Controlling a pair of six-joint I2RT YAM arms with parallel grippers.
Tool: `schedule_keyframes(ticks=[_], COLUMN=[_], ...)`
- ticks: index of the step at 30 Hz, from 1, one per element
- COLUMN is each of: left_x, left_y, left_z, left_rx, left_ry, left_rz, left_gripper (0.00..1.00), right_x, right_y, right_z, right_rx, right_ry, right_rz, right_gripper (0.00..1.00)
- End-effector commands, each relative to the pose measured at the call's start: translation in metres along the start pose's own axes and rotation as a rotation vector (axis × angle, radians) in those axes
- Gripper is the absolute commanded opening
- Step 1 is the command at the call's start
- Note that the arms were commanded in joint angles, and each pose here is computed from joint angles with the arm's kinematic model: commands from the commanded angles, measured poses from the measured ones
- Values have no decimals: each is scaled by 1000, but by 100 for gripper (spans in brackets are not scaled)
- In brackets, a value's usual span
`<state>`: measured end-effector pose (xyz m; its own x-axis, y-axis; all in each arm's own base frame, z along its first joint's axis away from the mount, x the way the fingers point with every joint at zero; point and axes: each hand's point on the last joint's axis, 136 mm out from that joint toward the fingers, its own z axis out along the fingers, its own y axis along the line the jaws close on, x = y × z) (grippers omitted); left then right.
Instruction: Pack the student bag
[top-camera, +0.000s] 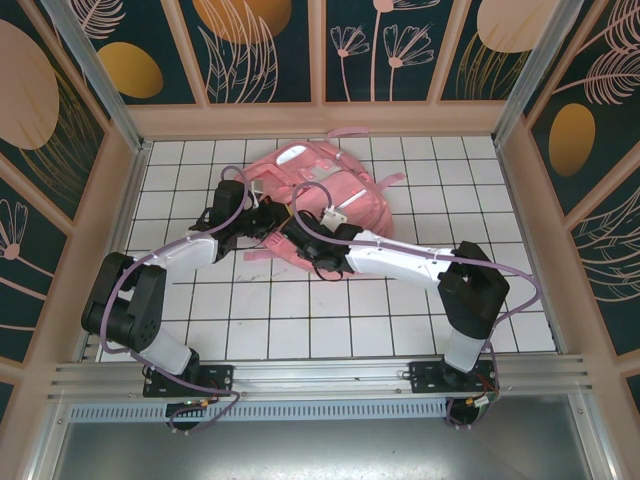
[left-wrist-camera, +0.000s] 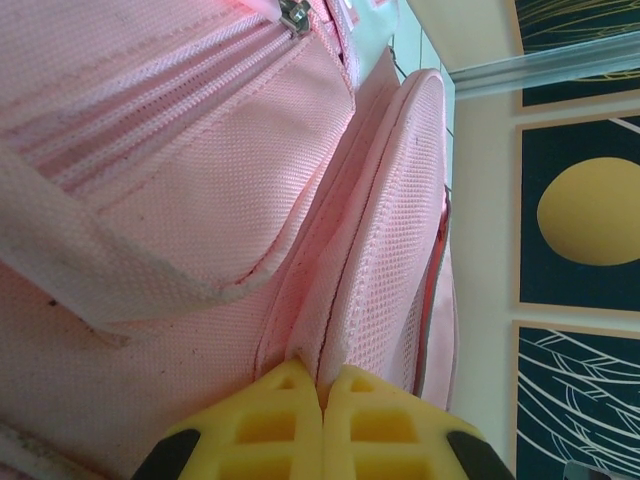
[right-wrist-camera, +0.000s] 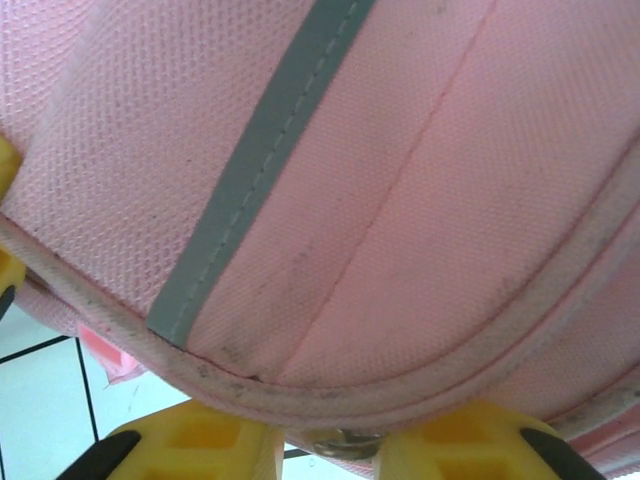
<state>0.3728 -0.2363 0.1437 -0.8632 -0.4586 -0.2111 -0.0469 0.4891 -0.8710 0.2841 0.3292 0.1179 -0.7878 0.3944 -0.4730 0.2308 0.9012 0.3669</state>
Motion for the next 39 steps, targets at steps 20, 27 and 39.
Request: schedule_keyframes(ticks=[20,27,39], left_x=[3,2,-4], left_y=[-27,-21,0], left_z=[2,4,6], left_rx=[98,73,-16], left_ry=[33,23,-18], left_rz=[55,59,75], left_gripper=[0,0,0], right_x=[-27,-25,-39], right_y=[-45,-44,-92], right_z=[-17,-21,-19], right_rx=[251,221,102], right_ry=[-85,-53,32], right_rz=[-228,-296,-423], right_gripper=[13,0,0])
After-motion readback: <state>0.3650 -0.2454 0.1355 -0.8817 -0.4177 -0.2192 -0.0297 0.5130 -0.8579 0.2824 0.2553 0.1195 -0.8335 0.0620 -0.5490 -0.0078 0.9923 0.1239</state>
